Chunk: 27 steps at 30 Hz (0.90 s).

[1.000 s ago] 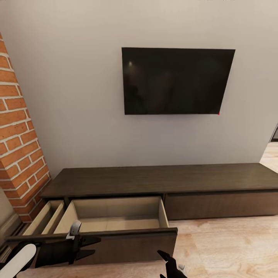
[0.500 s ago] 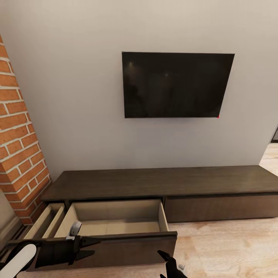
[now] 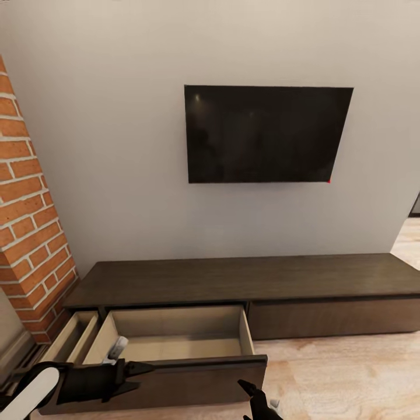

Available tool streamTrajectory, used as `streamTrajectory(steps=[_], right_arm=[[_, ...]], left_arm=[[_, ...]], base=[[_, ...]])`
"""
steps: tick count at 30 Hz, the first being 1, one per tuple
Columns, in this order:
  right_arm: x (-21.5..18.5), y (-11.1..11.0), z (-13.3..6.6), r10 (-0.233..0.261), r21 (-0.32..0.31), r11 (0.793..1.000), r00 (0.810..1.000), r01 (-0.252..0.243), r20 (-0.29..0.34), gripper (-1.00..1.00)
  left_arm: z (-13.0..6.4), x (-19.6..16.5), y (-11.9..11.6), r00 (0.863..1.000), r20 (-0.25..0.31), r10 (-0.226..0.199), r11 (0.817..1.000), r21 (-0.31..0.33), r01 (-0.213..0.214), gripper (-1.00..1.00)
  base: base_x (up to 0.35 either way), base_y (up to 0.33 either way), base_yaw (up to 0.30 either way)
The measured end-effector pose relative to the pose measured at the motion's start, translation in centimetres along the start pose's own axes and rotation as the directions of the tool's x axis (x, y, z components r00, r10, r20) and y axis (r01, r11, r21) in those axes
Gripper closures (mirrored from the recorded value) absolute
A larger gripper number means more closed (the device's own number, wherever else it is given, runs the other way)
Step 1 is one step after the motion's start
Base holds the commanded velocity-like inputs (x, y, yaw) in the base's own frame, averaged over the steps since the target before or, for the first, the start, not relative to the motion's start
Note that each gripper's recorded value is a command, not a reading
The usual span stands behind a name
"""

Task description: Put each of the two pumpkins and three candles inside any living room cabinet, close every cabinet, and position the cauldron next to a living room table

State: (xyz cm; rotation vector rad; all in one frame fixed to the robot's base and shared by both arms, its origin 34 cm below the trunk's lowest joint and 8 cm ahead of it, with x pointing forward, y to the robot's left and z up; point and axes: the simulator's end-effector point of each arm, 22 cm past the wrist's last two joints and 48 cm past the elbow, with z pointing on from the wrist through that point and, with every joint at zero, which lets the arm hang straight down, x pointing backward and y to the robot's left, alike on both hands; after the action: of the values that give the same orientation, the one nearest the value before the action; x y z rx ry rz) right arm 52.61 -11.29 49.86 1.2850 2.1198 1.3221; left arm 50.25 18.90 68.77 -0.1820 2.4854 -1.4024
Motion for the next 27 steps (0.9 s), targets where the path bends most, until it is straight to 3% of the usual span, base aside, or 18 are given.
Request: streamTrajectory(steps=[9, 16, 21, 27], right_arm=[[0.3, 1.2, -0.8, -0.025, 0.016, 1.0, 1.0, 0.025, -0.005, -1.0], [0.8, 0.7, -1.4, -0.06, 0.095, 0.994, 0.998, 0.062, -0.027, -1.0], [0.8, -0.4, -2.1, -0.063, 0.182, 0.981, 0.998, 0.067, -0.03, -1.0], [0.7, 0.3, -2.7, -0.066, 0.198, 0.978, 0.998, 0.069, -0.022, -1.0]], left_arm=[[-0.3, -0.8, 1.1, 1.0, 0.004, 0.002, 0.991, -0.135, -0.002, -1.0], [-1.3, -1.5, 1.9, 1.0, 0.008, 0.01, 0.973, -0.231, -0.008, -1.0], [-2.1, -2.5, 3.1, 1.0, 0.014, 0.026, 0.938, -0.345, -0.02, -1.0], [-2.1, -2.9, 4.0, 0.999, 0.022, 0.026, 0.885, -0.465, -0.013, -1.0]], base=[[0.0, 0.0, 0.0], [0.0, 0.0, 0.0], [0.0, 0.0, 0.0], [0.0, 0.0, 0.0]])
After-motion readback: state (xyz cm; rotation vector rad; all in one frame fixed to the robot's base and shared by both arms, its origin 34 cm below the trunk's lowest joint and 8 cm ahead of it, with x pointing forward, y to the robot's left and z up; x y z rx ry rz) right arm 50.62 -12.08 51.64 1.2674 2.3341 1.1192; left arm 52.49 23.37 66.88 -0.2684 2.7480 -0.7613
